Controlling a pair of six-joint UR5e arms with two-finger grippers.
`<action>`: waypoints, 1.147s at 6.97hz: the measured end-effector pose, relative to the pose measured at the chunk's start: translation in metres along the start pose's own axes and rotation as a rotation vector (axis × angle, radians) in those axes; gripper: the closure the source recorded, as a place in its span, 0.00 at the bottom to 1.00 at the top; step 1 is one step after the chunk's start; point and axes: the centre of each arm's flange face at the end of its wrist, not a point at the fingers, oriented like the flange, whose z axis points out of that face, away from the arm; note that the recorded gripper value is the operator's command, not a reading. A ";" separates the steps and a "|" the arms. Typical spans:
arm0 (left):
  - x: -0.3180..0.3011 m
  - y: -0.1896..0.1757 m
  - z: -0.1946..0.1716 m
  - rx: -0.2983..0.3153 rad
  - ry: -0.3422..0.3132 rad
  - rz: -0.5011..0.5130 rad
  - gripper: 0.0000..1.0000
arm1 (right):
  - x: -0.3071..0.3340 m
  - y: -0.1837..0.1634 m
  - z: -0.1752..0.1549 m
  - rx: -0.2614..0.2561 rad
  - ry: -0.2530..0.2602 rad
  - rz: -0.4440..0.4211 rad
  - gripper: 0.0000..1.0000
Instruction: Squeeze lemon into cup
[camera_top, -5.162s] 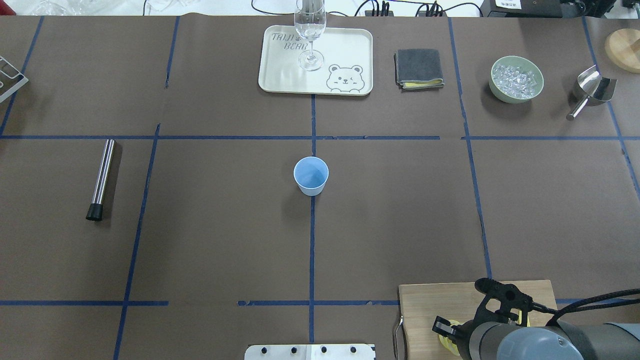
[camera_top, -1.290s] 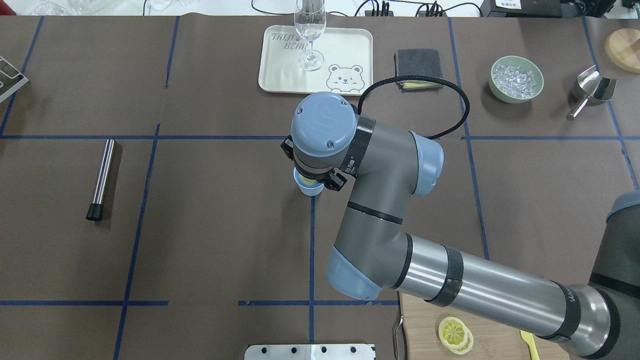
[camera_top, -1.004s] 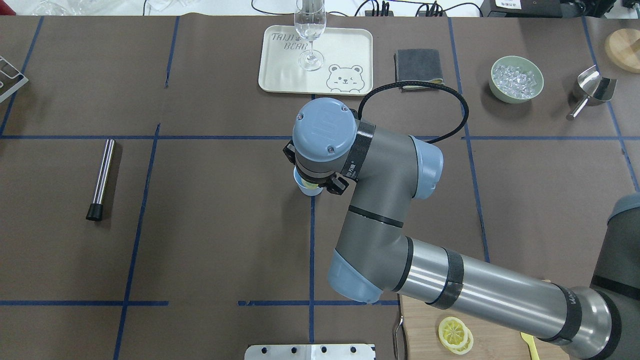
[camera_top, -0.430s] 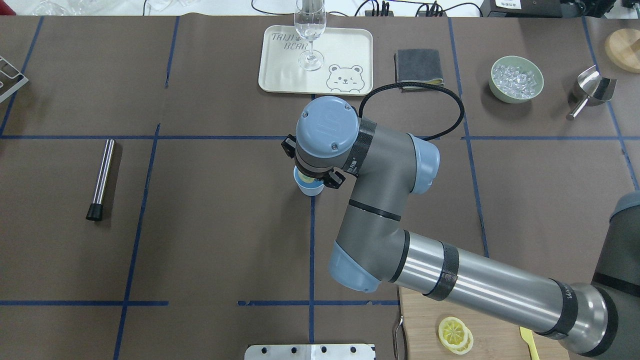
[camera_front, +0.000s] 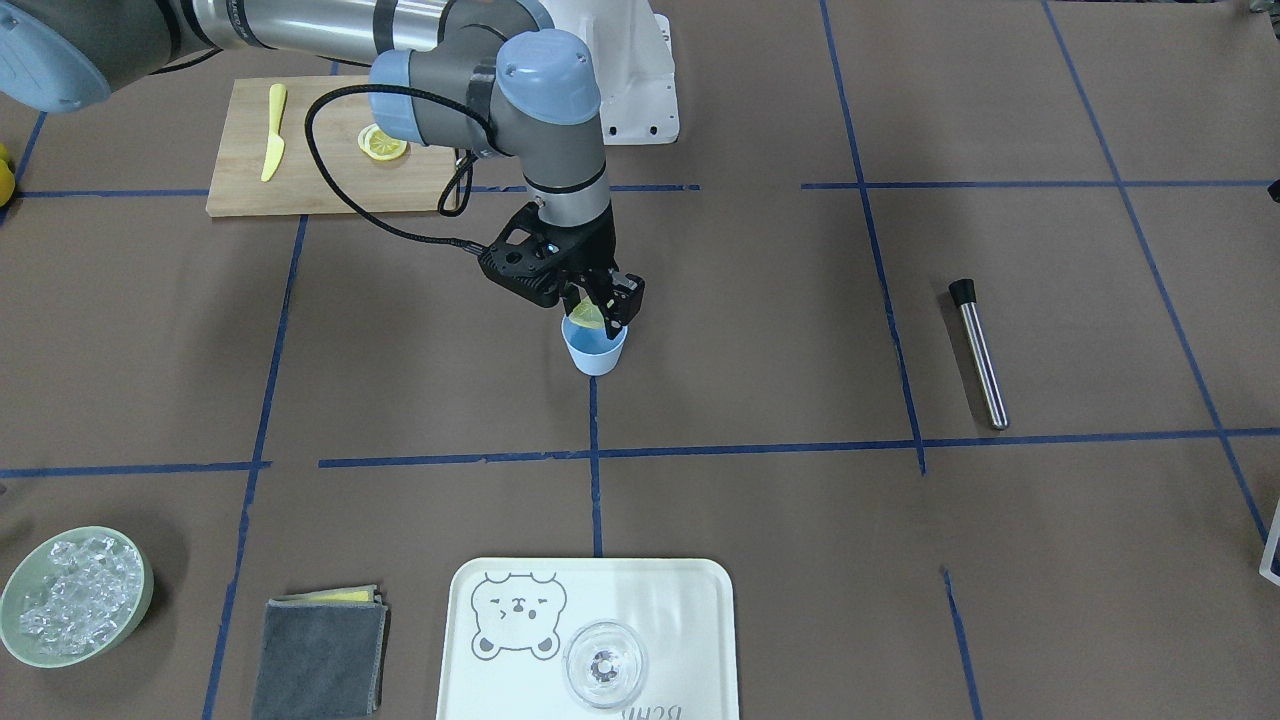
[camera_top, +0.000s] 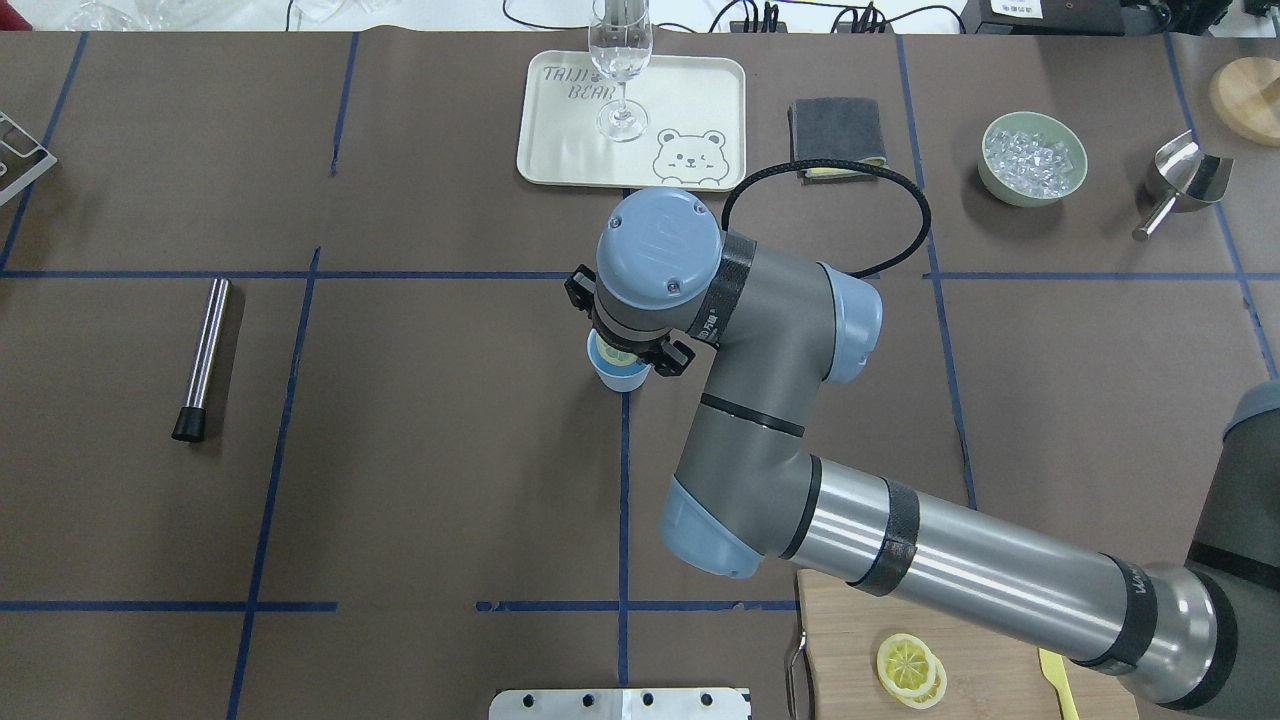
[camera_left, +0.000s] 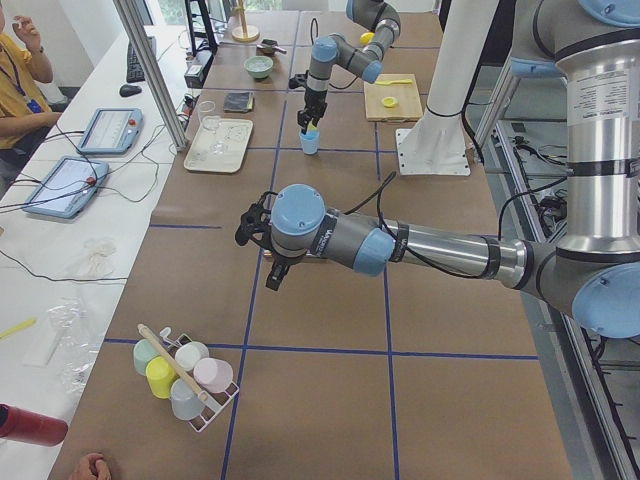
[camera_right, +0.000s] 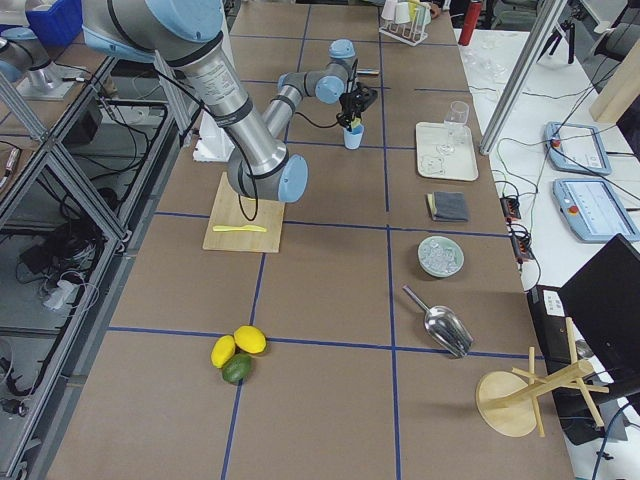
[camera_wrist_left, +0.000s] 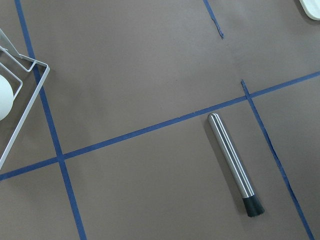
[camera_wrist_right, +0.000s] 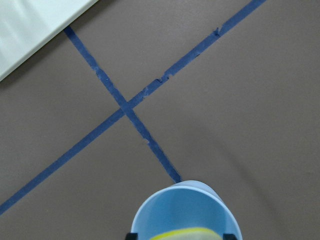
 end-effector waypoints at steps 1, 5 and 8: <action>0.000 0.000 0.000 0.000 0.000 0.000 0.00 | 0.000 0.000 0.000 0.000 0.000 0.000 0.18; 0.000 0.000 0.000 0.000 0.000 -0.001 0.00 | 0.002 -0.016 -0.015 -0.038 -0.005 0.015 0.00; -0.005 0.001 0.002 0.003 -0.013 0.011 0.00 | 0.096 -0.100 -0.075 -0.105 -0.030 -0.063 0.00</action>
